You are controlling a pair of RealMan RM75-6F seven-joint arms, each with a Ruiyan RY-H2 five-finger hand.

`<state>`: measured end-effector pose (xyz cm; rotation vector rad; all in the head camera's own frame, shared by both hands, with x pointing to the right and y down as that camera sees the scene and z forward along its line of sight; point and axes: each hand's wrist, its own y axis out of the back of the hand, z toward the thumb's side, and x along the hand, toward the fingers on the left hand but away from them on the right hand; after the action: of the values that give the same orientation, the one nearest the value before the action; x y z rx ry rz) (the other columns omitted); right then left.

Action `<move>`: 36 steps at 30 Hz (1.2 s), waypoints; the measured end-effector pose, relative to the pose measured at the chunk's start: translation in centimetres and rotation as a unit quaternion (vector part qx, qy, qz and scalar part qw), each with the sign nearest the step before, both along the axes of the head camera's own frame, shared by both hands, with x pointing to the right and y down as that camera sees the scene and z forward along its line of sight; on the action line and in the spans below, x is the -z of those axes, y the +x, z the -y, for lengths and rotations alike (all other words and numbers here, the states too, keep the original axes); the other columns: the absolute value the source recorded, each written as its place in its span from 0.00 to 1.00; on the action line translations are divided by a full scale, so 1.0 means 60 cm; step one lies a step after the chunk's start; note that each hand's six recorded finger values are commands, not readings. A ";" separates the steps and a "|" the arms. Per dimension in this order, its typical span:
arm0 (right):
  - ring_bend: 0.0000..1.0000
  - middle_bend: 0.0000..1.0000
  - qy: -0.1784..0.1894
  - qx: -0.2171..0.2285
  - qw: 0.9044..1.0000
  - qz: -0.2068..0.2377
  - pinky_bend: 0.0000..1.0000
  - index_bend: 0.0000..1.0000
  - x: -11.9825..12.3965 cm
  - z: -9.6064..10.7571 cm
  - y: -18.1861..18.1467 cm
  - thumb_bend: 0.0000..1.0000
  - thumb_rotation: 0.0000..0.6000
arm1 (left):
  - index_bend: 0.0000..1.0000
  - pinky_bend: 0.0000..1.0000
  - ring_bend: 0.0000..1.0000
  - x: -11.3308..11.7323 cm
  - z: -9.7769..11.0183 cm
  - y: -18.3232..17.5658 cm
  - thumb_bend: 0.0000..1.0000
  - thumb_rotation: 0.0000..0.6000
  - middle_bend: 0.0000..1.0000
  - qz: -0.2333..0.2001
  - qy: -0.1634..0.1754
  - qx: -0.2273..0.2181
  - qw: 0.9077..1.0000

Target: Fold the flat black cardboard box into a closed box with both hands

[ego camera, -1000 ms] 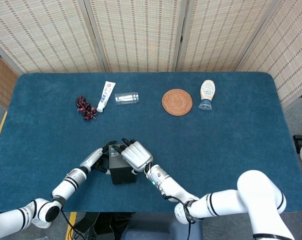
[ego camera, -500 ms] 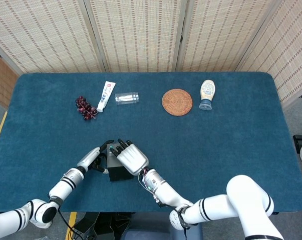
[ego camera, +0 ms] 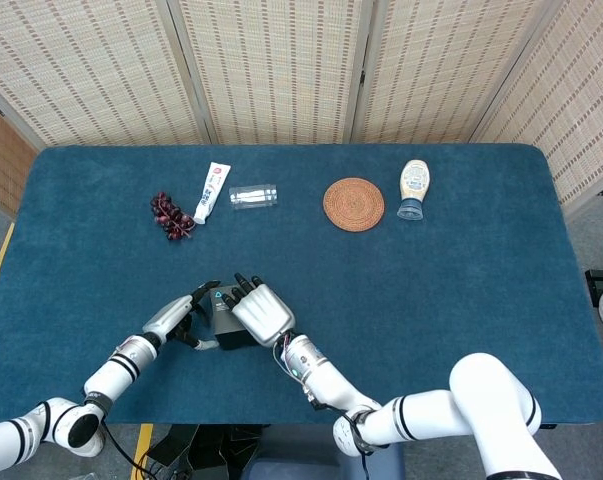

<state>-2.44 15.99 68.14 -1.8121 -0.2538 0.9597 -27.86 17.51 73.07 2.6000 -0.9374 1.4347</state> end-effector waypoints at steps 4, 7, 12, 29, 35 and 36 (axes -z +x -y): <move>0.12 0.26 -0.005 0.002 1.000 0.001 0.23 0.19 0.003 -0.002 -0.002 0.00 1.00 | 0.00 0.73 0.36 0.006 0.000 -0.010 0.16 1.00 0.01 0.020 0.007 -0.024 0.999; 0.12 0.26 -0.009 0.003 1.000 0.002 0.23 0.19 0.004 -0.002 -0.003 0.00 1.00 | 0.00 0.69 0.27 0.012 -0.001 -0.019 0.16 1.00 0.00 0.039 0.010 -0.044 0.998; 0.12 0.26 -0.009 0.007 1.000 0.000 0.23 0.19 0.007 -0.002 -0.006 0.00 1.00 | 0.00 0.51 0.03 0.020 -0.001 -0.041 0.16 1.00 0.00 0.078 0.015 -0.083 0.993; 0.14 0.30 0.047 0.036 0.998 -0.005 0.23 0.28 0.006 -0.005 -0.019 0.10 1.00 | 0.00 0.36 0.00 0.067 -0.017 -0.158 0.16 1.00 0.00 0.288 0.000 -0.161 0.944; 0.18 0.35 0.073 0.042 0.996 -0.001 0.23 0.36 0.002 -0.009 -0.021 0.24 1.00 | 0.00 0.36 0.00 0.091 -0.023 -0.186 0.16 1.00 0.00 0.323 -0.008 -0.158 0.933; 0.18 0.35 0.075 0.042 0.996 -0.001 0.23 0.37 0.000 -0.009 -0.021 0.25 1.00 | 0.00 0.36 0.00 0.094 -0.023 -0.189 0.16 1.00 0.00 0.326 -0.006 -0.157 0.932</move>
<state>-3.67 16.53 68.14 -1.6708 -0.2396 0.8614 -39.17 18.87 67.43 2.3547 -0.5272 2.4618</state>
